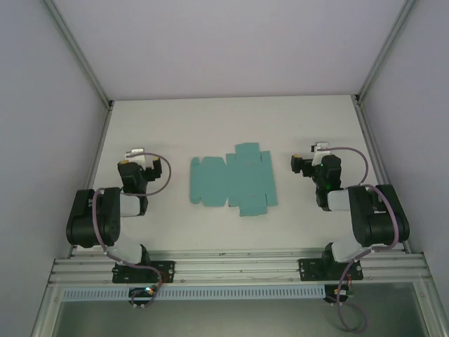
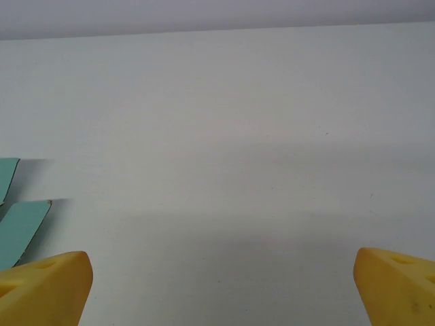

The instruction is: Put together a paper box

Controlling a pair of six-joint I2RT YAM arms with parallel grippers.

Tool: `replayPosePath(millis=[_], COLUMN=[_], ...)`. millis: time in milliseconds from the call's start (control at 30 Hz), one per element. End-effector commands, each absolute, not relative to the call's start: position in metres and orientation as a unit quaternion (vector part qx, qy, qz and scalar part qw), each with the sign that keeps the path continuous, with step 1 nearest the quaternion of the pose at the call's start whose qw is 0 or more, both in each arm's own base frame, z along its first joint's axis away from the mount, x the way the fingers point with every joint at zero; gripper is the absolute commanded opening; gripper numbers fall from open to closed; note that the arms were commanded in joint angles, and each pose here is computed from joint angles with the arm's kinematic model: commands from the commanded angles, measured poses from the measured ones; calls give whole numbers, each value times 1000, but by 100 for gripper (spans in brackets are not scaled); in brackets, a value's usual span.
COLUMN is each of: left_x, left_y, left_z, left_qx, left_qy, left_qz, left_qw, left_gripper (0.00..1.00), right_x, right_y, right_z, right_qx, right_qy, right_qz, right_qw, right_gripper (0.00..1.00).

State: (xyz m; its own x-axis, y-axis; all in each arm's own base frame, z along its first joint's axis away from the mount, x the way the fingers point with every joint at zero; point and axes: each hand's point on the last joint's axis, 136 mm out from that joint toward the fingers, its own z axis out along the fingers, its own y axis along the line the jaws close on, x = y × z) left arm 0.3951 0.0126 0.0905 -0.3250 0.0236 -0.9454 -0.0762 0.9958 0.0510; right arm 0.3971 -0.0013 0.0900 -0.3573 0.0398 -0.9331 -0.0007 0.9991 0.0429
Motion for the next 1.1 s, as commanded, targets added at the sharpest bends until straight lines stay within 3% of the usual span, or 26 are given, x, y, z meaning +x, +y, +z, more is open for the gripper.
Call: replayPosePath(millis=[0, 833, 1067], left_x=[400, 402, 395], left_y=[7, 5, 8], left_z=[96, 96, 135], left_qx=[-2, 6, -4], left_qy=[811, 819, 819], left_qz=[30, 6, 12], left_qw=[584, 574, 574], left_gripper=[100, 100, 100], right_x=[402, 403, 396], right_y=[2, 2, 1], right_z=[100, 102, 136], right_qx=[7, 8, 10], right_qy=[813, 812, 813], right_qz=[23, 25, 19], right_qw=[582, 583, 581], right_gripper=[100, 100, 100])
